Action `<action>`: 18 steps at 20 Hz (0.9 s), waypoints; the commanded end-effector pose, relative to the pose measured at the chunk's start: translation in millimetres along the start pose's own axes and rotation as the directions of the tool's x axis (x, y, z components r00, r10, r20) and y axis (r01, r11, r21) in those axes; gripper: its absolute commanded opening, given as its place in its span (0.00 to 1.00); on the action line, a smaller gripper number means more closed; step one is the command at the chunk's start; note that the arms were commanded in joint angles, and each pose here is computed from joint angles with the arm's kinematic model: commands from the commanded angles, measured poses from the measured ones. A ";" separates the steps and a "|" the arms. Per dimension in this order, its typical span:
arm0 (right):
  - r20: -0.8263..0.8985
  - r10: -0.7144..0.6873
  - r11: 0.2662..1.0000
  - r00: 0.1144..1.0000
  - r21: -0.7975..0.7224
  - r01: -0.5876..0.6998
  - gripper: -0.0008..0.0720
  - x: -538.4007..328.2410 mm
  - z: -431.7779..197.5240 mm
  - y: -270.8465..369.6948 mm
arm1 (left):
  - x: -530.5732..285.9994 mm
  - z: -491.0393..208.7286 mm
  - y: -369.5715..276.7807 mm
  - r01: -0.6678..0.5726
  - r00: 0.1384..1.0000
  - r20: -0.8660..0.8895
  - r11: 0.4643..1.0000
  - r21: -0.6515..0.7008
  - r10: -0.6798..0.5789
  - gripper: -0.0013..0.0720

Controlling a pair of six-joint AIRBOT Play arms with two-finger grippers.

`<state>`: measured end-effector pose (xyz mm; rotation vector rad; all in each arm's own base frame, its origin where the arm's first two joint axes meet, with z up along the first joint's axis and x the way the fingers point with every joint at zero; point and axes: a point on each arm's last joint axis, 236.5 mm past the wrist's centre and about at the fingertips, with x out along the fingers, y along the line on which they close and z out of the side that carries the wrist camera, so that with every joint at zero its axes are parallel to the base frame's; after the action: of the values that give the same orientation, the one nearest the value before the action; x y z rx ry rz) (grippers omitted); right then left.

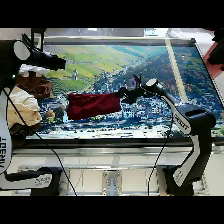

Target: Fold the shirts.

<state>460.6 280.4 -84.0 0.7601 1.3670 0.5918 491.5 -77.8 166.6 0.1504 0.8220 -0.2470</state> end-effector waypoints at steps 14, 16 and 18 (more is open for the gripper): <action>0.203 0.092 0.978 0.975 -0.200 -0.051 0.05 -77.2 71.3 74.7 | -0.5 -4.7 3.1 -0.012 1.000 -0.020 0.999 0.041 0.013 0.03; 0.295 -0.087 0.975 0.952 -0.172 0.142 0.05 -156.5 88.7 39.5 | -0.4 -4.4 1.8 -0.007 1.000 -0.019 0.999 0.037 0.007 0.03; 0.363 -0.322 0.925 0.874 -0.077 0.373 0.05 -249.7 85.7 -10.7 | -0.2 -3.1 0.0 0.001 1.000 -0.013 1.000 0.022 -0.001 0.03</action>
<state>526.8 193.3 46.4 0.6258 1.0670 0.5498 488.8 -74.4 163.6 0.1921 0.8365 -0.2522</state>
